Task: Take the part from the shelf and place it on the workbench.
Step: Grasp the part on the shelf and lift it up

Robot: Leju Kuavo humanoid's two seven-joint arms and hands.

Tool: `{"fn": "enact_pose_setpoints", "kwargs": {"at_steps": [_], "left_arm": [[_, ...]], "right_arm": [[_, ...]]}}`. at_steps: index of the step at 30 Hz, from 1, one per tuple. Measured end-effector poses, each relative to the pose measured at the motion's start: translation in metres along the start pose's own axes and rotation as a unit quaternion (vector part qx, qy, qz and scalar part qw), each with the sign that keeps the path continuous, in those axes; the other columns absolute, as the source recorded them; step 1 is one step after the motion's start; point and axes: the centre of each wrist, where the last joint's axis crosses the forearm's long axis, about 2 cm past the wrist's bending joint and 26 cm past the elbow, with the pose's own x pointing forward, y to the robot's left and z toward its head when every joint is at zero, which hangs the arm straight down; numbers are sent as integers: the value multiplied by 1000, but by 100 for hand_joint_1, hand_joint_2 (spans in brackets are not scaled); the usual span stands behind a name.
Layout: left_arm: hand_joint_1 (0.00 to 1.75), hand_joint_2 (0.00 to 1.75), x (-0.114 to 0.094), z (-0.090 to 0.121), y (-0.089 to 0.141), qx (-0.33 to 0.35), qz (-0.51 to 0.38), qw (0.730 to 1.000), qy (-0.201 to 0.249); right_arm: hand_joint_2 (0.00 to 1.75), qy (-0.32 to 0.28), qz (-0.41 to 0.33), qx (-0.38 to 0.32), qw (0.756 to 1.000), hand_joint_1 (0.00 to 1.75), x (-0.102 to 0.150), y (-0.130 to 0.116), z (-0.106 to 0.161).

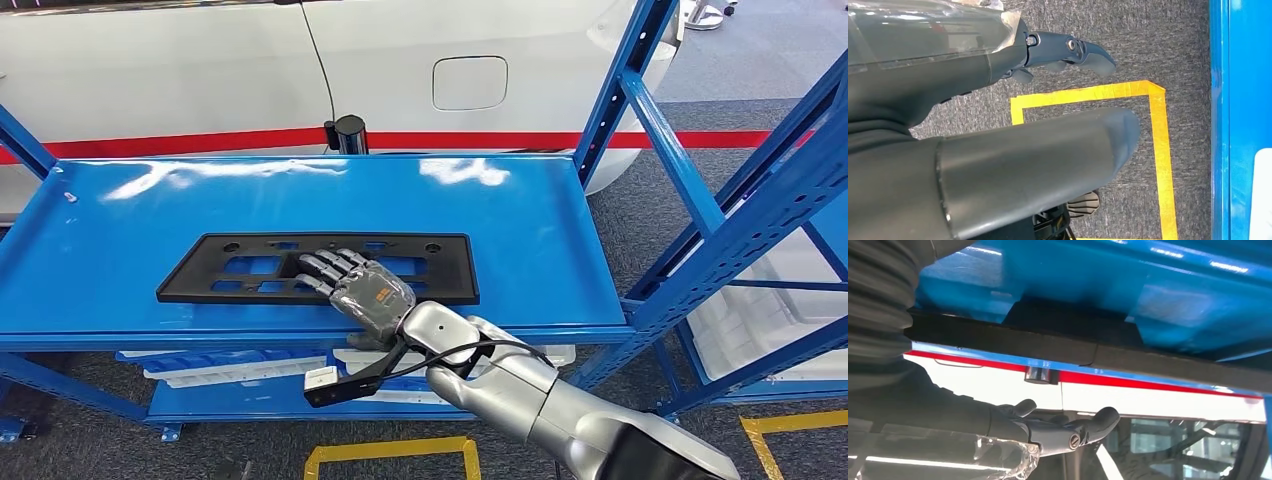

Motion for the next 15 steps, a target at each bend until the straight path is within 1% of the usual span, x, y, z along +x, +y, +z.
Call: {"fn": "enact_pose_setpoints", "kwargs": {"at_steps": [7, 15], "left_arm": [[0, 0, 0, 0, -1, -3, -4, 1000, -1], [0, 0, 0, 0, -1, -5, -5, 1000, 0]], "right_arm": [[175, 41, 5, -27, 999, 0, -7, 7, 4], [175, 68, 19, -34, 997, 0, -13, 11, 6]]}}
